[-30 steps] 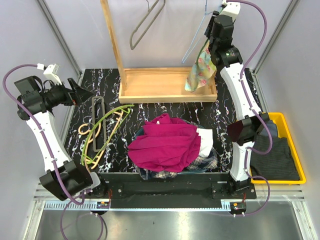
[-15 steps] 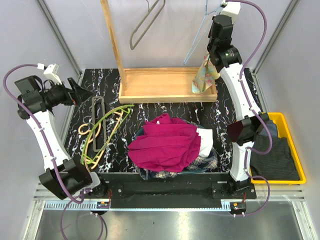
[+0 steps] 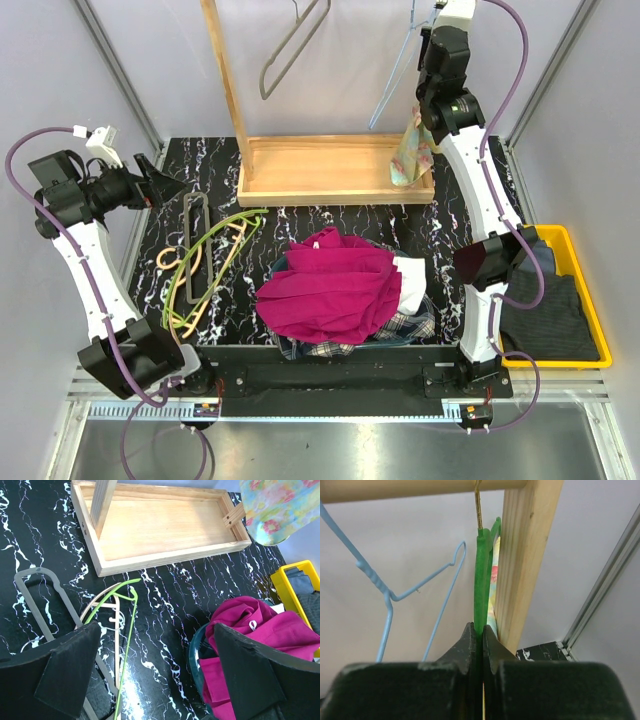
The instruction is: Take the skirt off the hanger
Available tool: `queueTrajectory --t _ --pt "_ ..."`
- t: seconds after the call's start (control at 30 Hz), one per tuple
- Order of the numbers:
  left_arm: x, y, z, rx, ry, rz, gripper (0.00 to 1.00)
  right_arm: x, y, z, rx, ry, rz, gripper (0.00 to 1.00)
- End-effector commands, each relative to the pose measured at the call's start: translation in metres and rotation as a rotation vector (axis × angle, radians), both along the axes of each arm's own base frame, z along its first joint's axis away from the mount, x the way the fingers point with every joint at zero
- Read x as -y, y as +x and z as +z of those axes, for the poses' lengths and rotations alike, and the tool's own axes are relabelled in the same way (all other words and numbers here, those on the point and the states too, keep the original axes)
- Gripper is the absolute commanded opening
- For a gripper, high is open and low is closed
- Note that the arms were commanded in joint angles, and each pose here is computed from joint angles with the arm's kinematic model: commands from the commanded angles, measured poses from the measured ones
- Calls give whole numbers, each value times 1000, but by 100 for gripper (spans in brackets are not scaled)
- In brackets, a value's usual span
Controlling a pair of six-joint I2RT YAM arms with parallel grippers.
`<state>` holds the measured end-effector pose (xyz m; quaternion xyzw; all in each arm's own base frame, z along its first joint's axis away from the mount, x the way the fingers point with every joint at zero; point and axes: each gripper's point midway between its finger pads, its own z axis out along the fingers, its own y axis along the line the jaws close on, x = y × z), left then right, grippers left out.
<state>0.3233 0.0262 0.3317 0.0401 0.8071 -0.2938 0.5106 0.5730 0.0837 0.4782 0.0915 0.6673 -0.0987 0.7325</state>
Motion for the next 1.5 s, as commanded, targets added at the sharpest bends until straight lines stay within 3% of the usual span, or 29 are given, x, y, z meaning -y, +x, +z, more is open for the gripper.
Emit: queueTrajectory --t 0.0,0.27,0.37,0.43,0.5,0.8,1.03,1.3,1.47 --pt "1 2 12 57 2 -20 99 -19 -24 111 363 25 128 0" --pt "2 3 12 55 -15 -28 99 -36 -47 136 416 45 272 0" --pt "2 4 14 60 -19 -27 99 -46 -46 97 295 60 324 0" --pt "2 5 16 66 -22 -31 99 -50 -64 96 280 83 379 0" --pt "2 6 18 70 -26 -31 99 -59 -65 59 186 87 413 0" --pt "19 7 42 105 -98 -101 99 -55 -169 30 29 48 523 0" --pt "89 -11 91 155 -175 -349 99 -15 -262 54 21 69 506 0" --pt "191 -50 143 342 -123 -674 99 33 -347 73 45 119 427 0" --pt "236 -68 147 404 -102 -796 99 17 -383 95 96 163 588 0"
